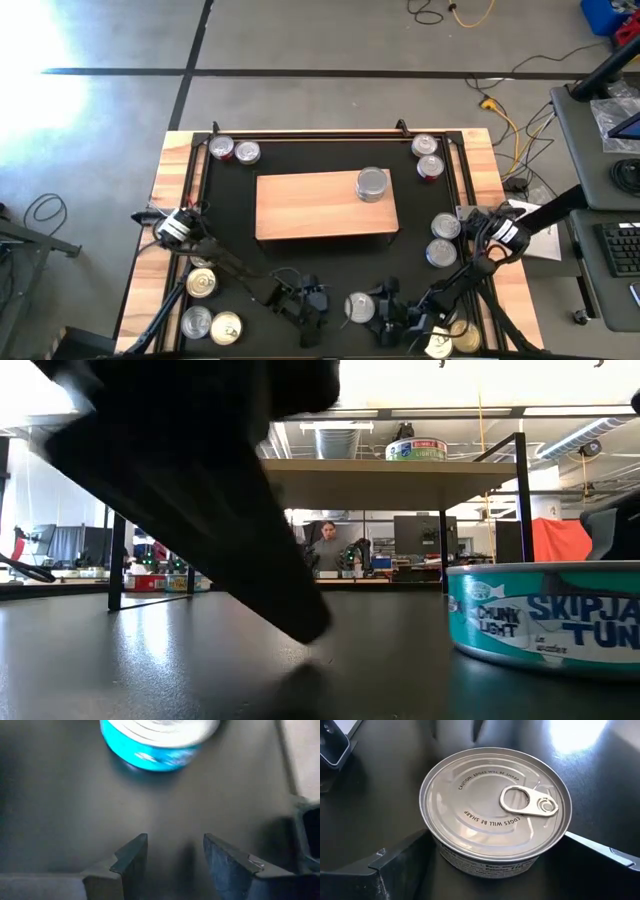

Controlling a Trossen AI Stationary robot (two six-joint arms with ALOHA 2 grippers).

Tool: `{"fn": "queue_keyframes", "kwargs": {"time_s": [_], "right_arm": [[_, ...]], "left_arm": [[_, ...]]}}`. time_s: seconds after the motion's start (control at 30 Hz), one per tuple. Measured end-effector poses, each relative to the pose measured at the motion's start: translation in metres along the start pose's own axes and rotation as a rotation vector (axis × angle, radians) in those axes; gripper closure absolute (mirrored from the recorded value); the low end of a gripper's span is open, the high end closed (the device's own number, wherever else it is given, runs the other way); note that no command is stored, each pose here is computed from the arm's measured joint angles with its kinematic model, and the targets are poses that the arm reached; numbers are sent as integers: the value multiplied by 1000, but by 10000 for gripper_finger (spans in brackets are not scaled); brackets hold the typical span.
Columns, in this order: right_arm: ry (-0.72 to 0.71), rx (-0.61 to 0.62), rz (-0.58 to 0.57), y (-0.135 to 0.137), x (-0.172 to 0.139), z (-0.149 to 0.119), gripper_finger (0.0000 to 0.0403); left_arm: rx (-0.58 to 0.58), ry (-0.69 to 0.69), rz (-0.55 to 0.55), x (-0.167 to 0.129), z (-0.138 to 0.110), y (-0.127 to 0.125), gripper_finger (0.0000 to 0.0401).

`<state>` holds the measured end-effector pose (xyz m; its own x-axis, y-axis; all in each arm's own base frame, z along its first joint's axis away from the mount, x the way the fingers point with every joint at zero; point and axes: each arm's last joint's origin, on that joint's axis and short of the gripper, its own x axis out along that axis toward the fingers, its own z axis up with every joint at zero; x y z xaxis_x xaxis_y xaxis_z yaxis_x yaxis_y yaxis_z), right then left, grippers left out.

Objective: Stack canned seafood by type on shelf
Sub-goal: Put the green blue tuna can on the shelf

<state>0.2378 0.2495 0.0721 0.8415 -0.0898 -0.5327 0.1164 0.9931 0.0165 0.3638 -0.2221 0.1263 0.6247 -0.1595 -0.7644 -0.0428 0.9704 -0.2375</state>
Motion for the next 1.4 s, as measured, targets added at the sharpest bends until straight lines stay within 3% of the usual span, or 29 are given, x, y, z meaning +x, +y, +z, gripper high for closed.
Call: {"fn": "queue_keyframes", "kwargs": {"time_s": [0.2,0.47,0.9,1.4], "right_arm": [[6,-37,7,-1,3,3,3],[4,-48,8,-4,6,6,3],[17,-32,20,-9,17,17,2],[-17,1,19,-8,18,20,2]], "left_arm": [[0,-6,24,7,11,16,223],[122,-32,34,18,26,21,223],[126,6,109,47,49,11,222],[87,-18,138,50,55,19,223]]}}
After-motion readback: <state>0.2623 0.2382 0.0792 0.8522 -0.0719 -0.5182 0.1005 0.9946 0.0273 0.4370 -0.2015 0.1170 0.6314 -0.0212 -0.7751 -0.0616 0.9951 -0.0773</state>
